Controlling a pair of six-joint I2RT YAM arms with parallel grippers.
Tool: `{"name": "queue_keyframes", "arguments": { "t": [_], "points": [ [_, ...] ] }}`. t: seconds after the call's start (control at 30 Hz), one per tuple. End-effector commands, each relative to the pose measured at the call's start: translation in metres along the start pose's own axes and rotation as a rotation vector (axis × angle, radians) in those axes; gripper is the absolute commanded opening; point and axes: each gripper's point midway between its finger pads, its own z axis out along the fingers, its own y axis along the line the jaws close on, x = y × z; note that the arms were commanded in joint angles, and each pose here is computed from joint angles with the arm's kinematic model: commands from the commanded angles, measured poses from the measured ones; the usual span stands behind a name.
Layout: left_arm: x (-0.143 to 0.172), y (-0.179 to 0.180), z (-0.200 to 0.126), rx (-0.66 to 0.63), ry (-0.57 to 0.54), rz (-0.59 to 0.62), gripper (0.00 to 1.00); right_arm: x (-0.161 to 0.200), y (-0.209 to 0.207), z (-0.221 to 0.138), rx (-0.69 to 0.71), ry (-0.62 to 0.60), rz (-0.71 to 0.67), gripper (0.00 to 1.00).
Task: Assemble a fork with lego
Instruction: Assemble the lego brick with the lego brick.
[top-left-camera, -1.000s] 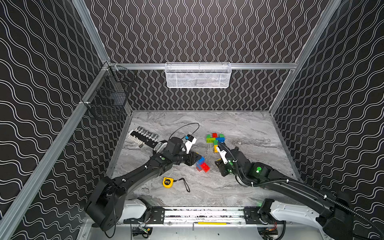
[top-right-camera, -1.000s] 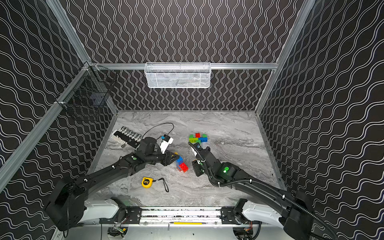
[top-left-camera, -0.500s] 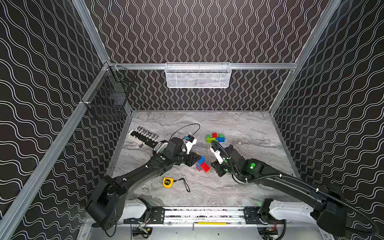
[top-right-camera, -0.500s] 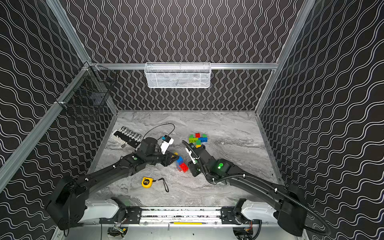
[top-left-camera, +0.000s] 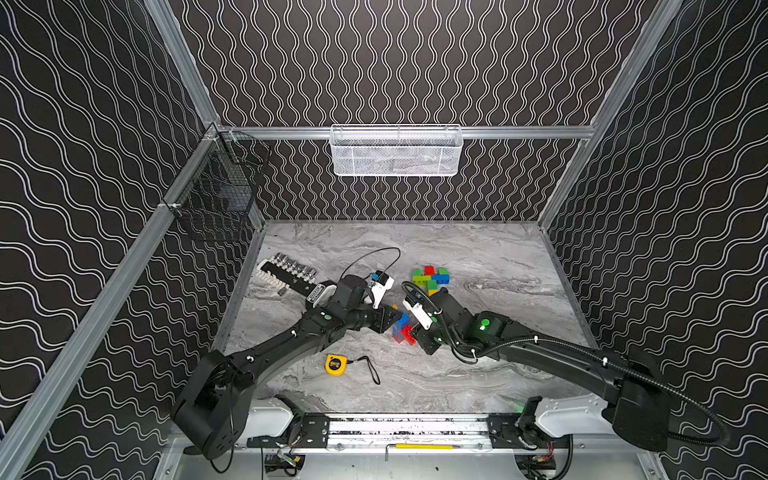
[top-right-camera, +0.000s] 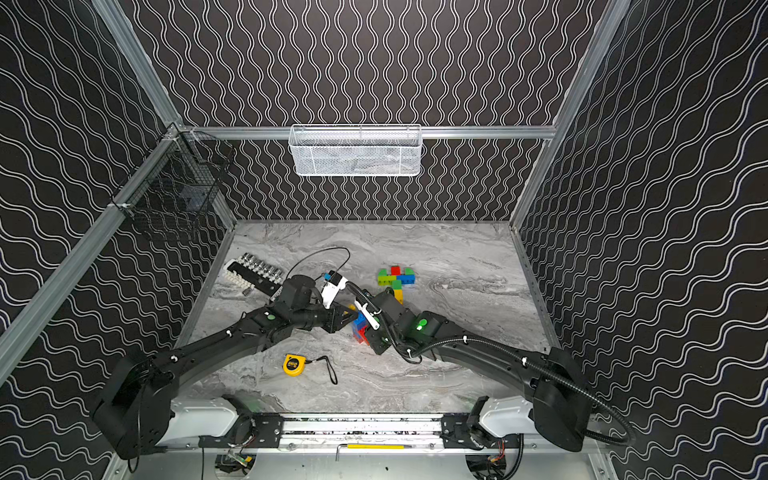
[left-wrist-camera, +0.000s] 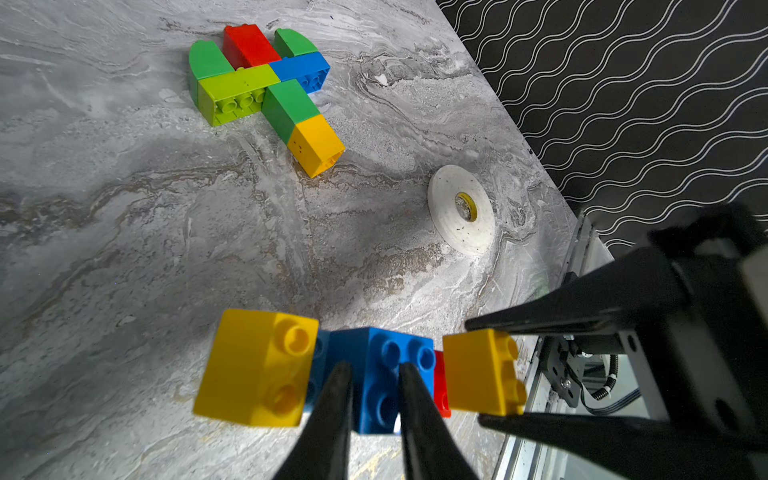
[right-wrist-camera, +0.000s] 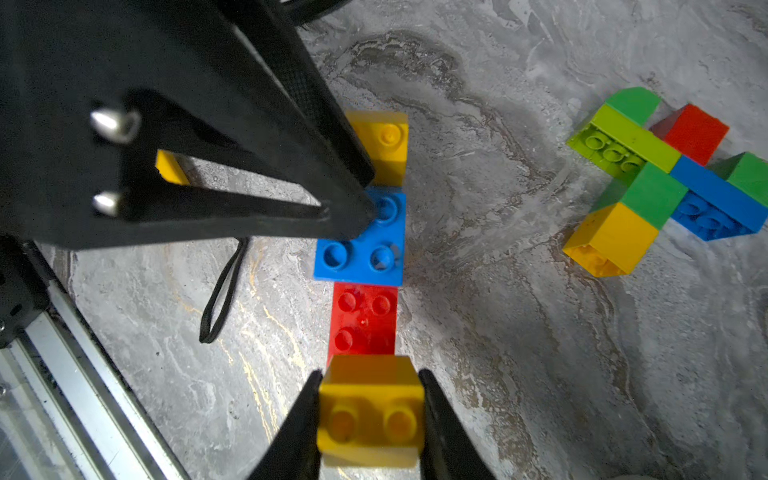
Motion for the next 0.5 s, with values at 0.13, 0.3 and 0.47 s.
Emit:
{"name": "queue_keyframes", "arguments": {
  "t": [0.13,0.3,0.47],
  "points": [
    [0.0001,0.0009,0.001,-0.002,-0.001,0.014,0.24,-0.0001,0.0043,0.0042,-0.006,0.009,-0.019,0.0],
    [0.0,0.0016,0.001,-0.004,0.001,0.015,0.24,-0.0033,0.0011,0.0071,0.017,-0.015,0.009,0.0],
    [0.0001,0.0018,0.001,-0.007,0.002,0.015,0.24,-0.0024,0.0009,0.0095,0.021,-0.018,0.027,0.0]
  ]
}}
